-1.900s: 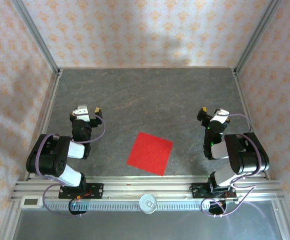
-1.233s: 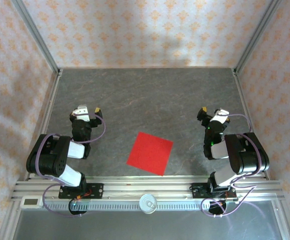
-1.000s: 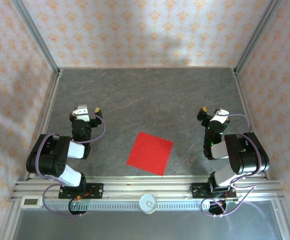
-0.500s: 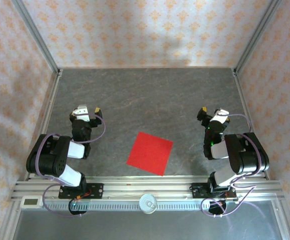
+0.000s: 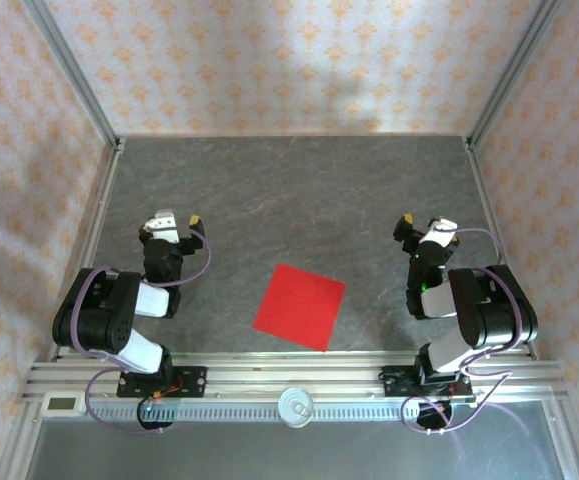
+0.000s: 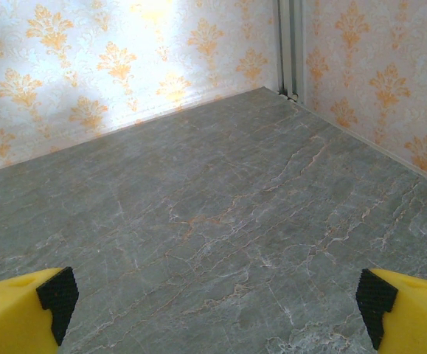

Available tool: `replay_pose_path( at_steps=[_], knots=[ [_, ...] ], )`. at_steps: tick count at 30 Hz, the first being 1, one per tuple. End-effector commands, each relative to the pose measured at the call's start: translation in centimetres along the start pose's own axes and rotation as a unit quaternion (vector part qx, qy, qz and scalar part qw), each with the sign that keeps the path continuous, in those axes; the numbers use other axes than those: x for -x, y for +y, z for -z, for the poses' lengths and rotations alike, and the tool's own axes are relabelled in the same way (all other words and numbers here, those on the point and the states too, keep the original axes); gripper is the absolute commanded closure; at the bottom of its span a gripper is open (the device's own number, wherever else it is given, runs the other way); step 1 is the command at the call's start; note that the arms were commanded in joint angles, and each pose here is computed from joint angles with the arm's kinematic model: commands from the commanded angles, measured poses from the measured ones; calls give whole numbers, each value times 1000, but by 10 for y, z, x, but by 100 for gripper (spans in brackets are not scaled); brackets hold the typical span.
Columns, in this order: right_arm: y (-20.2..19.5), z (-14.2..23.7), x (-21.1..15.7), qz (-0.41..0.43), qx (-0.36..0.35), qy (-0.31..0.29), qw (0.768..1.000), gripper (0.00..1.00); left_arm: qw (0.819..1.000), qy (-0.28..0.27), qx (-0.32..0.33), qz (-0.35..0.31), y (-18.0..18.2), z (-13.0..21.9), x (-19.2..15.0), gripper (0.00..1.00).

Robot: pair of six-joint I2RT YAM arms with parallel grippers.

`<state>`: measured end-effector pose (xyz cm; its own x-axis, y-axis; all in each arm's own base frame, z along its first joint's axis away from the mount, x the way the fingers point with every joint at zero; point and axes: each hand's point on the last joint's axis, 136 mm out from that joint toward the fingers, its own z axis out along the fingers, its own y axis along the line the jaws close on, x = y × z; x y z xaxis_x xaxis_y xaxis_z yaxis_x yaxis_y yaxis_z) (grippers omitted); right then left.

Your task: Fold a paper plane with a square sheet of paper (pick it up from the middle)

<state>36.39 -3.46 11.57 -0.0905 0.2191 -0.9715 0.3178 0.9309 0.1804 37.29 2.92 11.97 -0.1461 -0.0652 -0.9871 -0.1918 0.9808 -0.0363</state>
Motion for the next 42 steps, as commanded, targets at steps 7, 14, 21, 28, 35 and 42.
replay_pose_path(
  at_steps=[7, 14, 21, 28, 35, 42],
  knots=[
    [-3, -1, 13, -11, -9, -23, 1000, 0, 1000, -8, -7, -5, -3, -3, 7, 1],
    [-3, -1, 13, -10, -9, -23, 1000, 0, 1000, -8, -7, -5, -3, -3, 7, 1],
    [-3, 0, 13, -10, -9, -23, 1000, 0, 1000, -8, -7, -4, -3, -3, 7, 1],
    [-3, -1, 13, -11, -8, -23, 1000, 0, 1000, -9, -7, -4, -3, -3, 8, 1],
    [-3, -1, 13, -11, -9, -23, 1000, 0, 1000, -9, -7, -5, -2, -3, 8, 1],
    [2, 1, 14, -5, 6, -22, 1000, 0, 1000, -17, -16, -7, -5, 3, 11, 1]
  ],
)
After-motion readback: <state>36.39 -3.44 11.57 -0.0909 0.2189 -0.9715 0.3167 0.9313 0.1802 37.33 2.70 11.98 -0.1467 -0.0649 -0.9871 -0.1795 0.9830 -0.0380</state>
